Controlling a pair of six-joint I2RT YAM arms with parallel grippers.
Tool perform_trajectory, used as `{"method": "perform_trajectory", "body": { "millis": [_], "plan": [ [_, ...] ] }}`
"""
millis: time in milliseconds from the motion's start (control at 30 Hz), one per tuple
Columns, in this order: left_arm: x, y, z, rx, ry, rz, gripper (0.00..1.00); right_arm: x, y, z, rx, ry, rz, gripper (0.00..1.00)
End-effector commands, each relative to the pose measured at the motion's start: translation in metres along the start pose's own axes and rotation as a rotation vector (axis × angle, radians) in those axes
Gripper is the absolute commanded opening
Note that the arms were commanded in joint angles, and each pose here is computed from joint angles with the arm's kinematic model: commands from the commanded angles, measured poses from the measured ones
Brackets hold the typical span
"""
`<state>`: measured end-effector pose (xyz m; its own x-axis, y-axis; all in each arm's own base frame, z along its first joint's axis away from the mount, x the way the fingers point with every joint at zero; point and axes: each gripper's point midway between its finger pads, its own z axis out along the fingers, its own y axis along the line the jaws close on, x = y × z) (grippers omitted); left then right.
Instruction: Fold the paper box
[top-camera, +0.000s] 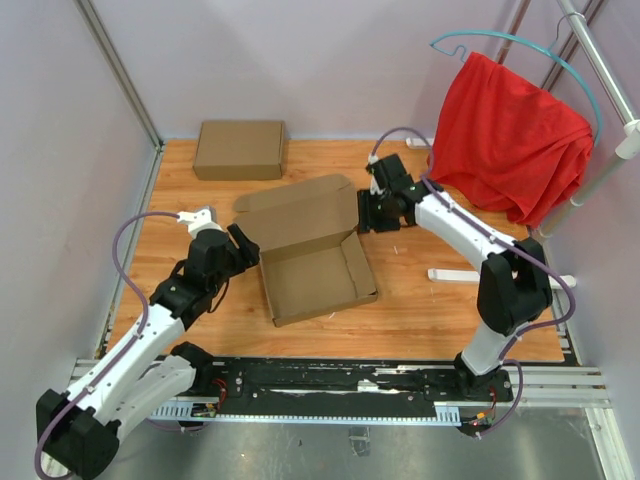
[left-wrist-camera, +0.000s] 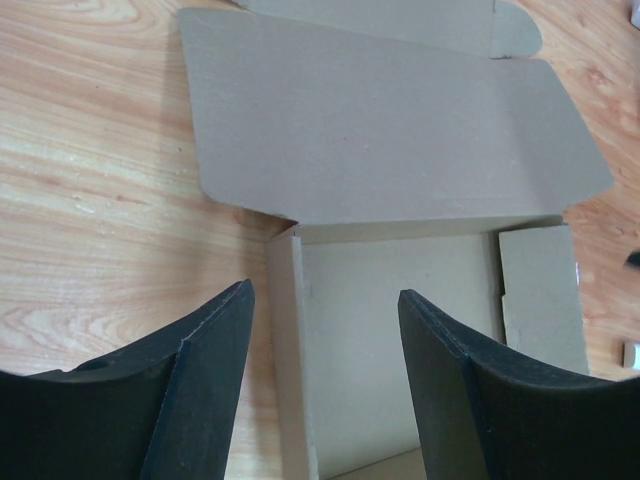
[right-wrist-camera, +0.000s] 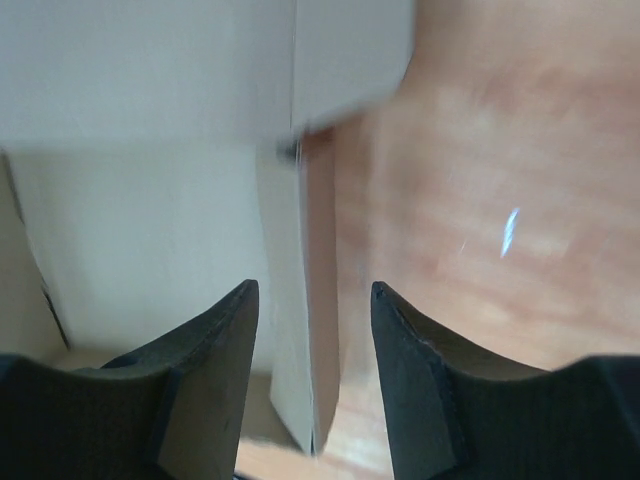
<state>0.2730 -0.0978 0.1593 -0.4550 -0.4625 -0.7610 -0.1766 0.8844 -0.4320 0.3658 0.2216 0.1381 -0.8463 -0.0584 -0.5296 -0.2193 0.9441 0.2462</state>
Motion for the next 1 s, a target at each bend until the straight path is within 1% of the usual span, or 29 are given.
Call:
{"method": "perform_trajectory", "body": {
  "millis": [0,133,233,267,400,467,600,733,767,833,900,933,967],
  "plan": [
    [0.001,0.001,-0.006,0.043,-0.021,-0.004,0.65,0.082,0.011,-0.009,-0.046,0.167,-0.111,0.49],
    [0.006,0.006,-0.005,0.025,-0.009,0.023,0.64,0.119,0.003,-0.001,0.002,0.224,-0.145,0.47],
    [0.01,0.01,-0.004,0.017,0.001,0.032,0.64,0.128,0.0,0.009,0.047,0.25,-0.17,0.42],
    [0.011,0.01,-0.004,0.017,0.003,0.033,0.64,0.129,0.0,0.012,0.067,0.253,-0.182,0.39],
    [0.015,0.018,-0.005,0.003,-0.002,0.041,0.64,0.132,-0.004,0.019,0.167,0.275,-0.244,0.17],
    [0.014,0.02,-0.007,-0.004,-0.008,0.044,0.64,0.134,-0.006,0.021,0.237,0.287,-0.289,0.12],
    [0.014,0.019,-0.007,0.003,-0.01,0.046,0.64,0.141,-0.017,0.023,0.398,0.319,-0.367,0.09],
    [0.015,0.02,-0.006,-0.001,-0.002,0.053,0.64,0.141,-0.038,0.019,0.563,0.317,-0.363,0.01],
    [0.016,0.02,-0.006,-0.001,-0.001,0.053,0.64,0.137,-0.044,0.017,0.607,0.3,-0.365,0.01],
    [0.017,0.02,-0.006,0.001,0.001,0.054,0.64,0.137,-0.047,0.017,0.628,0.29,-0.356,0.01],
    [0.017,0.02,-0.006,0.002,0.001,0.055,0.63,0.139,-0.044,0.019,0.605,0.284,-0.336,0.01],
    [0.016,0.019,-0.006,0.004,0.001,0.054,0.63,0.139,-0.041,0.021,0.581,0.279,-0.33,0.02],
    [0.017,0.02,-0.006,0.003,0.002,0.053,0.63,0.141,-0.035,0.022,0.539,0.279,-0.317,0.08]
  ]
}}
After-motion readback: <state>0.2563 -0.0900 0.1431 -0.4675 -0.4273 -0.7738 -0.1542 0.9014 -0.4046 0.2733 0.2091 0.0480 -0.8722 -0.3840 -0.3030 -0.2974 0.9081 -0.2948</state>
